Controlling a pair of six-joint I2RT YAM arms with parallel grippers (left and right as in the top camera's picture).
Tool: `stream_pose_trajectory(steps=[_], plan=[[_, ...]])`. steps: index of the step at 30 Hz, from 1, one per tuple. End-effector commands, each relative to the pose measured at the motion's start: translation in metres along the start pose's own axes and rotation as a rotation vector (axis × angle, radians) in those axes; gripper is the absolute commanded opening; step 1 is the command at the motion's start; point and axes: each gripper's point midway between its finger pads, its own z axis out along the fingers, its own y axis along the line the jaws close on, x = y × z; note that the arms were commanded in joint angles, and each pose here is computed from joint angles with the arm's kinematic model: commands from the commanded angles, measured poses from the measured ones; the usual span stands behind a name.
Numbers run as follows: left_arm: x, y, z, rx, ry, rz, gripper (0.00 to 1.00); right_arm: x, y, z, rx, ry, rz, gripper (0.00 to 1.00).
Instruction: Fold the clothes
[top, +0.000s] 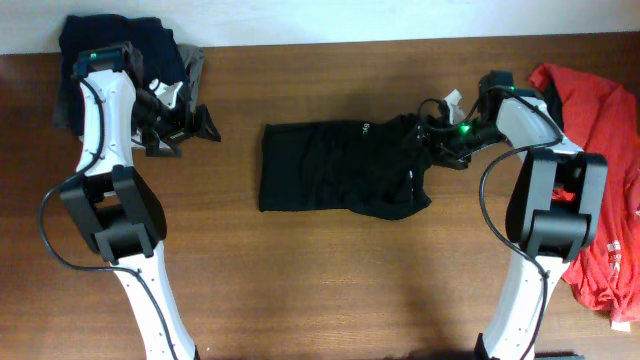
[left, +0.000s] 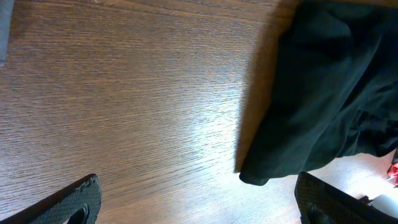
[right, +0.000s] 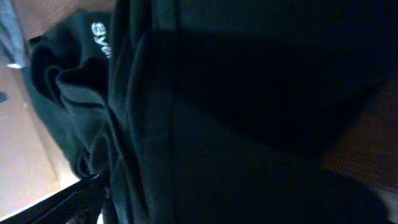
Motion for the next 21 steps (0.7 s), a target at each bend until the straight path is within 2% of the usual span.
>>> stream_pose_trajectory(steps=[1, 20, 21], plan=[[-0.002, -0.012, -0.015, 0.01, -0.041, 0.024, 0.99, 0.016, -0.001, 0.035, -0.031, 0.087, 0.023, 0.98], [-0.002, -0.012, -0.015, 0.01, -0.04, 0.023, 0.99, 0.026, 0.021, 0.055, -0.088, 0.133, -0.005, 1.0], [-0.002, -0.012, -0.015, 0.01, -0.04, 0.023, 0.99, 0.026, 0.022, 0.057, -0.088, 0.135, -0.01, 0.97]])
